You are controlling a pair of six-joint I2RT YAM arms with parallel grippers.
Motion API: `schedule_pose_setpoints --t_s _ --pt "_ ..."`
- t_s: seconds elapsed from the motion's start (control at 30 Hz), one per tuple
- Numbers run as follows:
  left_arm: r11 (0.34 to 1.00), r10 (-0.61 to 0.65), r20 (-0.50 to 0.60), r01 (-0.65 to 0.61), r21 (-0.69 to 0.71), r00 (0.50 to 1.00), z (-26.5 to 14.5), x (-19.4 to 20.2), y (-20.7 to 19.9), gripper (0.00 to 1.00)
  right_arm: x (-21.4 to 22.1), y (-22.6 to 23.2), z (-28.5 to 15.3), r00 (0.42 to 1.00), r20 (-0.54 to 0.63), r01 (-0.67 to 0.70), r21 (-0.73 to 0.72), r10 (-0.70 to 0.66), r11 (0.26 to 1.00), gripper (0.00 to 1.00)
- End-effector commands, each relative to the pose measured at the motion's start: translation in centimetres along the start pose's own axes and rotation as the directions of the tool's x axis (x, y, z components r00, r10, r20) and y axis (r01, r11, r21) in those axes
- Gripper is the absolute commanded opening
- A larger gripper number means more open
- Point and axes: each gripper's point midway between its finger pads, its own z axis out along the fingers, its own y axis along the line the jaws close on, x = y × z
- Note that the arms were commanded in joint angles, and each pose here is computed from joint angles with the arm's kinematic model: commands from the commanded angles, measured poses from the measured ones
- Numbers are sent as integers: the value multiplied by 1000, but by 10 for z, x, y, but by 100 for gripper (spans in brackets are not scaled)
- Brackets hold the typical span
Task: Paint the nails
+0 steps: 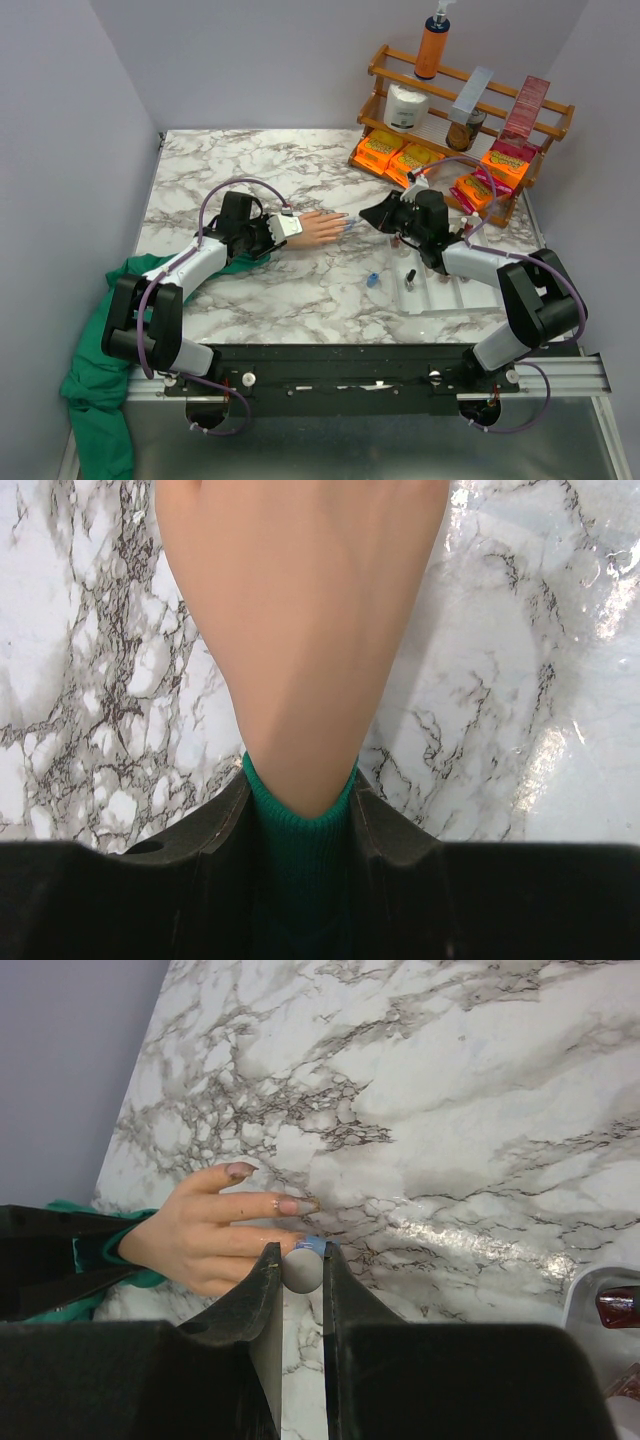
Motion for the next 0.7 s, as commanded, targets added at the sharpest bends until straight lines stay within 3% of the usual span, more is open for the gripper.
schedule_pose_setpoints --t_s 0.0,0.67 --pt "1000 -5 74 5 8 997 0 -21 5 0 -5 -5 3 1000 12 1 45 -1 999 1" --pt "1000 -10 72 9 6 997 -1 -21 5 0 -7 -19 -9 1000 29 -2 97 -1 995 1"
